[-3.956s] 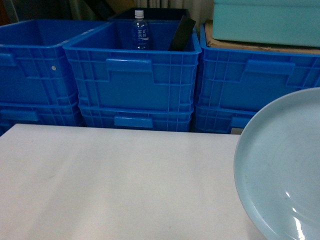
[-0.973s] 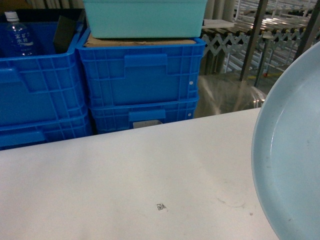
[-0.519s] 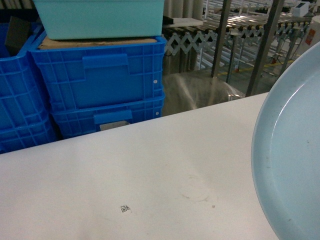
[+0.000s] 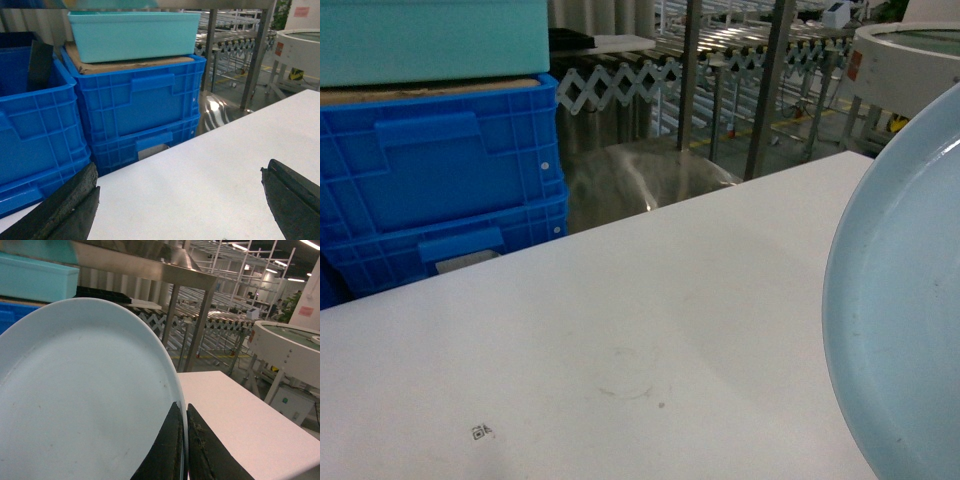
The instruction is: Place blue tray on left shelf second layer neatly
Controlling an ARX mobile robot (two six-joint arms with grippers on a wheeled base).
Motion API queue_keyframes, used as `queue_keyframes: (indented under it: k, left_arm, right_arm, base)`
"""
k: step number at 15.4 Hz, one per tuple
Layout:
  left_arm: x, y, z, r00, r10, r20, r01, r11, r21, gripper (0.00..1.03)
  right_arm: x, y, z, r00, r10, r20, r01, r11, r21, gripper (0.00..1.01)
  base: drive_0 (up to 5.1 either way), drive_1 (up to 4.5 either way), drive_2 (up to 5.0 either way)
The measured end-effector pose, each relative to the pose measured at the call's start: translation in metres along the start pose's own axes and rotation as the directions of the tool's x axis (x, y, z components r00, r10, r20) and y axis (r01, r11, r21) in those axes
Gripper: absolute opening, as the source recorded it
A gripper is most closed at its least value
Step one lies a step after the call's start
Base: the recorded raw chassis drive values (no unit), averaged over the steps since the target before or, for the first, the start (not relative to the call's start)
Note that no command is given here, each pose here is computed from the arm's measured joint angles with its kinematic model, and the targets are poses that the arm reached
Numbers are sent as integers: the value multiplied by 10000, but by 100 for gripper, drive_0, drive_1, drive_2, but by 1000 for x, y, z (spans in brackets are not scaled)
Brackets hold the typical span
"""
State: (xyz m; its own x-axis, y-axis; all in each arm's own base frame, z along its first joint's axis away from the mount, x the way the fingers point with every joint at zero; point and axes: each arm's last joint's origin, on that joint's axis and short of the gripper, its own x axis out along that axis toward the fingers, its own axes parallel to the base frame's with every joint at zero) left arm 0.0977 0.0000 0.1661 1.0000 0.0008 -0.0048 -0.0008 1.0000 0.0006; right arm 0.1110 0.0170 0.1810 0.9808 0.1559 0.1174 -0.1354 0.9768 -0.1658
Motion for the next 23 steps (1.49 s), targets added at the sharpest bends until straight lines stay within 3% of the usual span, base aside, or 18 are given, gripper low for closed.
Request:
queue_keyframes:
  k: [23]
  left_arm:
    - [0,0,0,10000,0,4,0,10000,0,98]
  right_arm:
    - [0,0,0,10000,0,0,0,10000,0,2]
  base:
    - [-156,-156,-156]
